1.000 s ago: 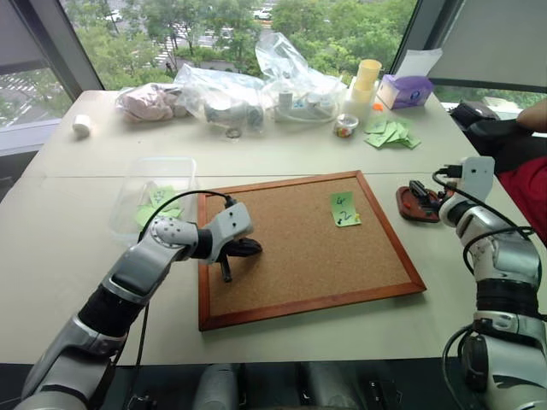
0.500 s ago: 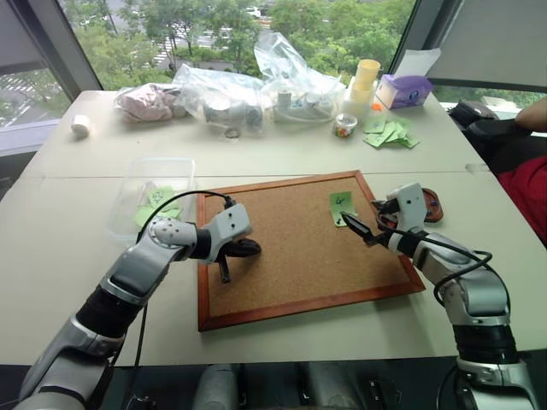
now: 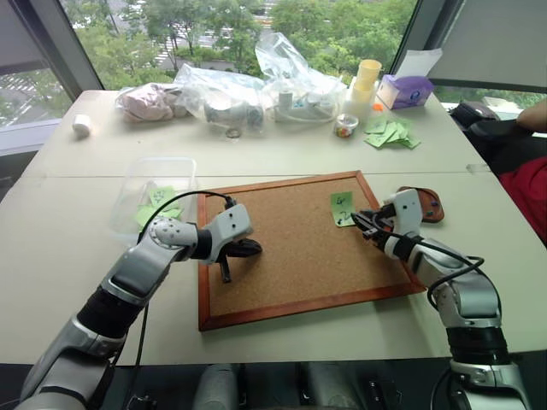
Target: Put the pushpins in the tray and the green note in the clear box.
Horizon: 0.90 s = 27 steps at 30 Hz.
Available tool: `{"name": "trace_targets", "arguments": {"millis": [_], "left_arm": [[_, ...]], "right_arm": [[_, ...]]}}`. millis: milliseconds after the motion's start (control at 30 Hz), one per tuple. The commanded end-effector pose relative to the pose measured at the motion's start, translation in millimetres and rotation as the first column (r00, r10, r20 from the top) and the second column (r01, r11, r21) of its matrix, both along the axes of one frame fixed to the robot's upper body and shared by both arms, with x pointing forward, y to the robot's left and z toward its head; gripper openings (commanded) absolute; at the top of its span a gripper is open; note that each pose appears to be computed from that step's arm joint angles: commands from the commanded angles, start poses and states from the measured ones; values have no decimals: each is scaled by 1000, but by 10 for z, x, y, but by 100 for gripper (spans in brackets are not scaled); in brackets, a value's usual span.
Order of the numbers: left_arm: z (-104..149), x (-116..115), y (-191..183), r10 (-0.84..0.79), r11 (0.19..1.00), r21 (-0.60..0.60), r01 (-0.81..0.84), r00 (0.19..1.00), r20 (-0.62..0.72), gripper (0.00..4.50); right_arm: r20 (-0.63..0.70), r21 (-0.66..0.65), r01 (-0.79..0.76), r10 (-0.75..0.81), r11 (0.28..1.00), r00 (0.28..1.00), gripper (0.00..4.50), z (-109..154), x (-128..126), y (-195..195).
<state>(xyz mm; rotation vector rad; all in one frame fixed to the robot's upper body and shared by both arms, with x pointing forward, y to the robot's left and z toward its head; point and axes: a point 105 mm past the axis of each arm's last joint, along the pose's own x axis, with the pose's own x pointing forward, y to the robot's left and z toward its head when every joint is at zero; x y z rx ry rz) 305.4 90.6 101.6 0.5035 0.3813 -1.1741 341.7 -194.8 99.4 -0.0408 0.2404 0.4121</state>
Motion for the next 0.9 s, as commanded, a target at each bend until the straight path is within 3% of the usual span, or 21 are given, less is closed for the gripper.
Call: {"name": "trace_targets", "arguments": {"millis": [33, 467, 900], "left_arm": [[-15, -35, -34, -18, 1000, 7, 18, 1000, -3, 0], [-36, -133, -55, -74, 997, 12, 74, 997, -32, 0], [-178, -189, 51, -74, 992, 96, 80, 995, -70, 0]], "right_arm": [[17, 9, -2, 2, 1000, 1000, 4, 78, -3, -28], [192, 80, 65, -79, 995, 978, 4, 451, 18, -162], [205, 111, 69, -91, 991, 974, 4, 494, 7, -168]]}}
